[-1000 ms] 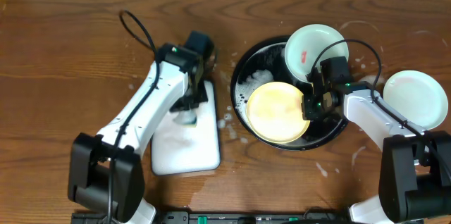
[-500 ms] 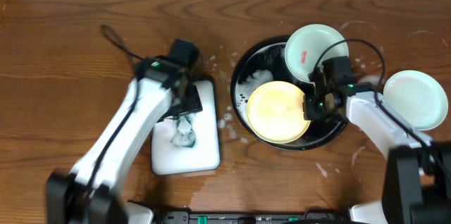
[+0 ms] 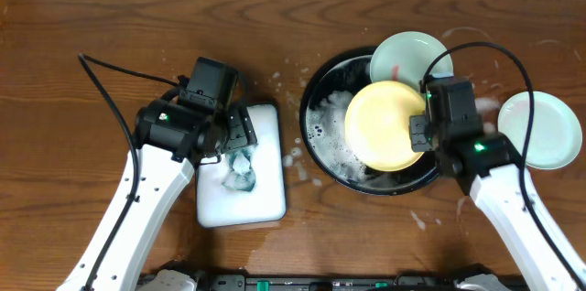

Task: Clean dirty plates on tray and stack at the side
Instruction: 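Lift the yellow plate up out of the black tray with the right gripper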

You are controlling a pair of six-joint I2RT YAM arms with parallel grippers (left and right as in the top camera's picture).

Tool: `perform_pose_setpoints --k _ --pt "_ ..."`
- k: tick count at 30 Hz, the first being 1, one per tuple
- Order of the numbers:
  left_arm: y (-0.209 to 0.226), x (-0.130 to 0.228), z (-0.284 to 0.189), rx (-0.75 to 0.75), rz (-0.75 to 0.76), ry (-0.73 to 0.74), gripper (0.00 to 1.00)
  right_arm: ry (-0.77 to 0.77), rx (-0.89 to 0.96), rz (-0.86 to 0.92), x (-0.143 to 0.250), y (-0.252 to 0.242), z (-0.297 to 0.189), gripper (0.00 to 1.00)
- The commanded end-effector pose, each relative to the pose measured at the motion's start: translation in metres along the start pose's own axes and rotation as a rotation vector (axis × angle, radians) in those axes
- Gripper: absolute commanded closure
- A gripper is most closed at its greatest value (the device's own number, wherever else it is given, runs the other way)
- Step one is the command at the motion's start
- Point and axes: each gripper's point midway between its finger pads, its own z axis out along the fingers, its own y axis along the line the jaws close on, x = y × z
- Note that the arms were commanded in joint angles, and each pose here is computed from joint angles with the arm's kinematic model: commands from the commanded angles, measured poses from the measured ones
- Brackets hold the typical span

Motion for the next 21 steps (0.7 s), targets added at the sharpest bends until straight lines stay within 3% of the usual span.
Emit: perform_pose_setpoints --k 1,13,21 --pt "0.000 -0.004 -0.004 0.005 0.005 -0.013 0.18 -0.101 0.075 -0.085 -0.020 -0.006 -0.024 0.99" --pt "0.000 -0.004 -0.004 0.005 0.004 -0.013 0.18 -0.255 0.391 -0.414 -0.042 0.003 -0.076 0.99" --pt "0.000 -0.004 -0.004 0.005 0.004 -0.013 0.18 -0.354 0.437 -0.503 -0.053 0.028 -0.099 0.99"
